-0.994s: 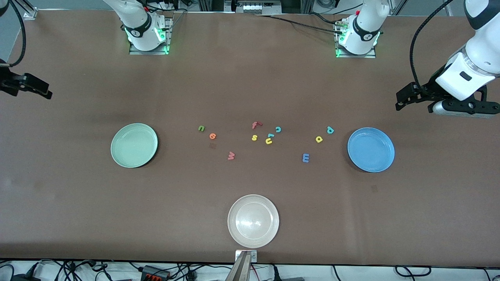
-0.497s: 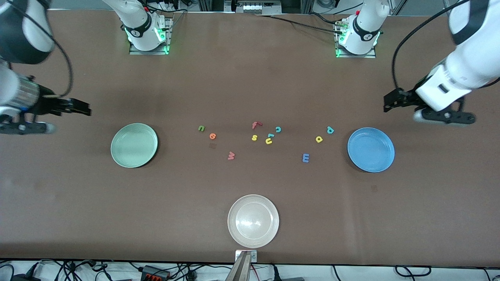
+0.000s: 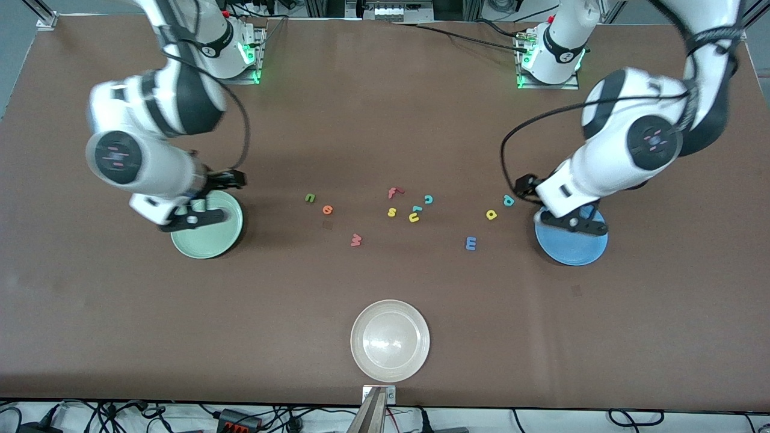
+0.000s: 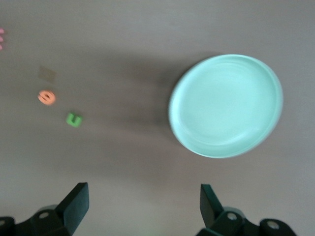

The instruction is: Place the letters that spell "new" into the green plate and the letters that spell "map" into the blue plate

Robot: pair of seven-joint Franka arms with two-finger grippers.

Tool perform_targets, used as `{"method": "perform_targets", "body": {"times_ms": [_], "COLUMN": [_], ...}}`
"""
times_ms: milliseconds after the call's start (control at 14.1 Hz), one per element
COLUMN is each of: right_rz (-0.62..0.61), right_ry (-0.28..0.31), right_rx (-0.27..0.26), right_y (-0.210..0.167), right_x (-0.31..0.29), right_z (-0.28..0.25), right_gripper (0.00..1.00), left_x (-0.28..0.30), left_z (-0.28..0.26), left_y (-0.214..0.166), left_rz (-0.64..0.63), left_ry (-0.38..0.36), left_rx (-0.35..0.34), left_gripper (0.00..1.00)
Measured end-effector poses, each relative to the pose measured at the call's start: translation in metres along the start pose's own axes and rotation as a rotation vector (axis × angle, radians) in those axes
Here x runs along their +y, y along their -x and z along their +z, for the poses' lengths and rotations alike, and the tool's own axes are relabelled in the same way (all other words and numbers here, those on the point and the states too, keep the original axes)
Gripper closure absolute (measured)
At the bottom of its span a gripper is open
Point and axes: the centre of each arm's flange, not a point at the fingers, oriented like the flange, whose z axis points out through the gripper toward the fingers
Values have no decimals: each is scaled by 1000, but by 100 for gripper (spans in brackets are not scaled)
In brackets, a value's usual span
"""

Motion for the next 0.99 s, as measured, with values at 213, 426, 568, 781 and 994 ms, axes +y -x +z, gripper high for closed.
{"method": "perform_targets", "body": {"times_ms": [213, 426, 568, 781, 994], "right_rz": [72, 161, 226, 324, 432], "right_ry": [27, 34, 41, 52, 62], "right_rx": [20, 47, 45, 35, 35], "right_y": [-13, -24, -27, -33, -29], "right_x": [-65, -99, -110, -117, -132], "right_z": [45, 84, 109, 146, 163], "right_gripper": [0, 0, 4, 16, 25], "left_x": [47, 71, 51, 23, 30], "left_z": [69, 137, 171, 194, 197], "left_y": [-23, -34, -50, -65, -67], "left_rz": [-74, -92, -131, -173, -161], "left_ry": [15, 20, 26, 32, 38], "left_rx": [54, 55, 80, 81, 93], "left_gripper": [0, 0, 0, 0, 0]}}
